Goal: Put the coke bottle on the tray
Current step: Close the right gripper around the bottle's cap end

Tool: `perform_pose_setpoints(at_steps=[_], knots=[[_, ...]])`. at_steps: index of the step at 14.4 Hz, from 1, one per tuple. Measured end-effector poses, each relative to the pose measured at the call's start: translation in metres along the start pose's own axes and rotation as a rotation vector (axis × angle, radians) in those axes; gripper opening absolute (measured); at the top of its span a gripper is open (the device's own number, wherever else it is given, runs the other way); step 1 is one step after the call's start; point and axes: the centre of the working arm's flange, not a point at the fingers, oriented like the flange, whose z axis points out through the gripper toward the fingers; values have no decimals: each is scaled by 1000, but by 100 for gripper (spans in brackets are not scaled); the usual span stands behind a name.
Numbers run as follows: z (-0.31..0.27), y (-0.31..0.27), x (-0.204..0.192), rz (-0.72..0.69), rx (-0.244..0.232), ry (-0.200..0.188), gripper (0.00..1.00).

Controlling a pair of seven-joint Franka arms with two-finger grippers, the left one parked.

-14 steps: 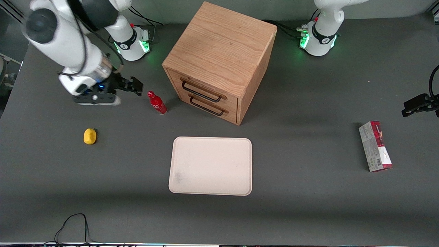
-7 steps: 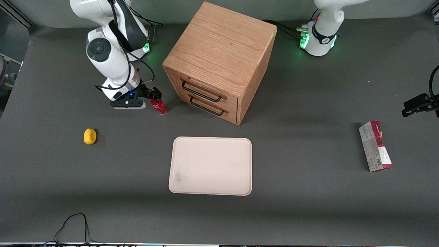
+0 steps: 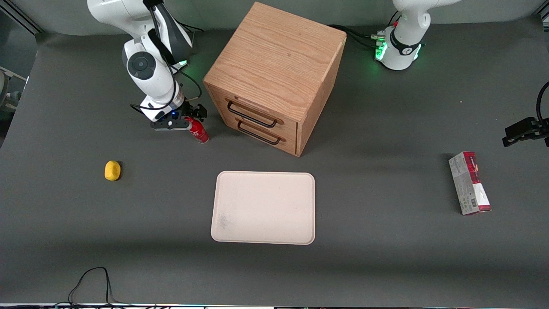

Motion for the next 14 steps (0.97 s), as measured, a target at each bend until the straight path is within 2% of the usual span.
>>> perform_pose_setpoints(at_steps=[2,3,4,6,11,13,14], knots=[[-1,-2,-2,-3,-1,2,97],[-1,-2,-2,-2,0,3,91],[-1,-2,-1,-2,1,6,91],[-1,-3,-1,-2,5,14,78],[0,-2,-1,-2,10,25,71],[1,-2,-1,-1,10,24,52],[1,-2,-1,-1,9,24,38]])
